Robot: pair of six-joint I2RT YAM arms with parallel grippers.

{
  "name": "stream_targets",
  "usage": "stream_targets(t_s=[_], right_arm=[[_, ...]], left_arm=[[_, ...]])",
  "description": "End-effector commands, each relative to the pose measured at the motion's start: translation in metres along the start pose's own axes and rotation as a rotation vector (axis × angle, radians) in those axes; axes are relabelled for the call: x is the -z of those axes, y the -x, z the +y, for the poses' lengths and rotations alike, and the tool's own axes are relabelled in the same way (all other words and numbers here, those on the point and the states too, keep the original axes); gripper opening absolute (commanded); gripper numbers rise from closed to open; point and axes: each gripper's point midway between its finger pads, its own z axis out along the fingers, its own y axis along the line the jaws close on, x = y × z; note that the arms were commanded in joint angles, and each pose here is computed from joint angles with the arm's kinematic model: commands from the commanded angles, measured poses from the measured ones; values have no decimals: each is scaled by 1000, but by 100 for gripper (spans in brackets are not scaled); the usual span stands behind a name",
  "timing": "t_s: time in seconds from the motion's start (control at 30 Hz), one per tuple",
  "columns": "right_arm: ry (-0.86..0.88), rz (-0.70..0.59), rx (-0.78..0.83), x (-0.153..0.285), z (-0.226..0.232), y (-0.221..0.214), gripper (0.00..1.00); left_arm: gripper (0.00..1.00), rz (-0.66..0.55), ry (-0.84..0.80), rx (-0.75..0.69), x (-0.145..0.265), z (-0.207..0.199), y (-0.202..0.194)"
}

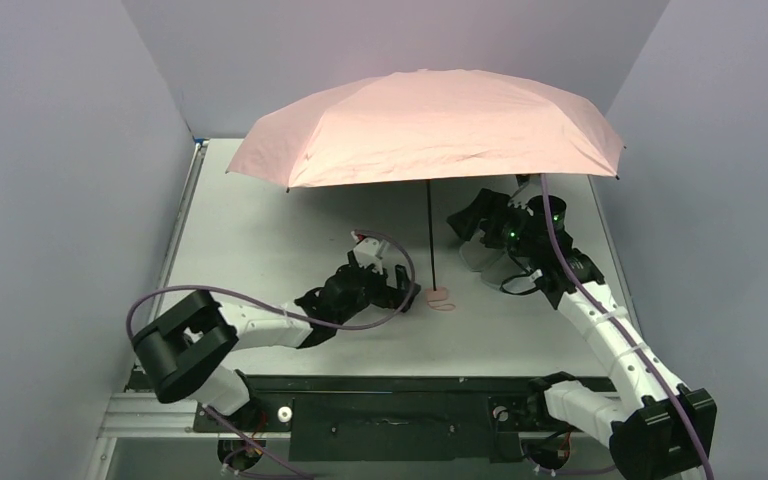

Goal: Put away the umbrella

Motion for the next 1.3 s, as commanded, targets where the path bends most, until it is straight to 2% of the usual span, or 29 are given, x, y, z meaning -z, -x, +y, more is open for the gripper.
stream_targets(t_s=[0.0, 0.03, 0.07, 0.3, 0.67, 0.73, 0.77, 0.87, 0.9, 0.97, 1.17, 1.27], right_arm=[[-12, 3, 35, 12, -2, -8, 89], [-9, 5, 34, 13, -1, -9, 89], [0, 6, 36, 15, 2, -10, 89], [22, 20, 39, 22, 7, -15, 88], [46, 53, 21, 21, 10, -26, 85], [45, 55, 19, 21, 9, -27, 85], [43, 54, 19, 21, 9, -28, 85], [22, 54, 4, 20, 5, -29, 86], [19, 60, -1, 18, 5, -29, 86], [17, 78, -10, 16, 5, -31, 89], [-1, 87, -44, 16, 6, -29, 91], [14, 62, -44, 20, 13, -21, 91]], left_arm=[[100, -181, -141, 52, -25, -51, 50], [100, -175, -141, 52, -33, -52, 47], [95, -185, -152, 59, -37, -56, 48], [81, -148, -183, 69, -76, -67, 32], [54, -115, -166, 71, -107, -68, 9], [47, -116, -165, 74, -111, -68, 6], [38, -116, -170, 77, -112, -69, 6], [21, -95, -205, 83, -116, -77, 3], [12, -87, -217, 94, -115, -81, 3], [1, -80, -242, 111, -107, -88, 4], [0, -99, -306, 180, -51, -109, 25], [0, -78, -359, 204, -24, -125, 21]])
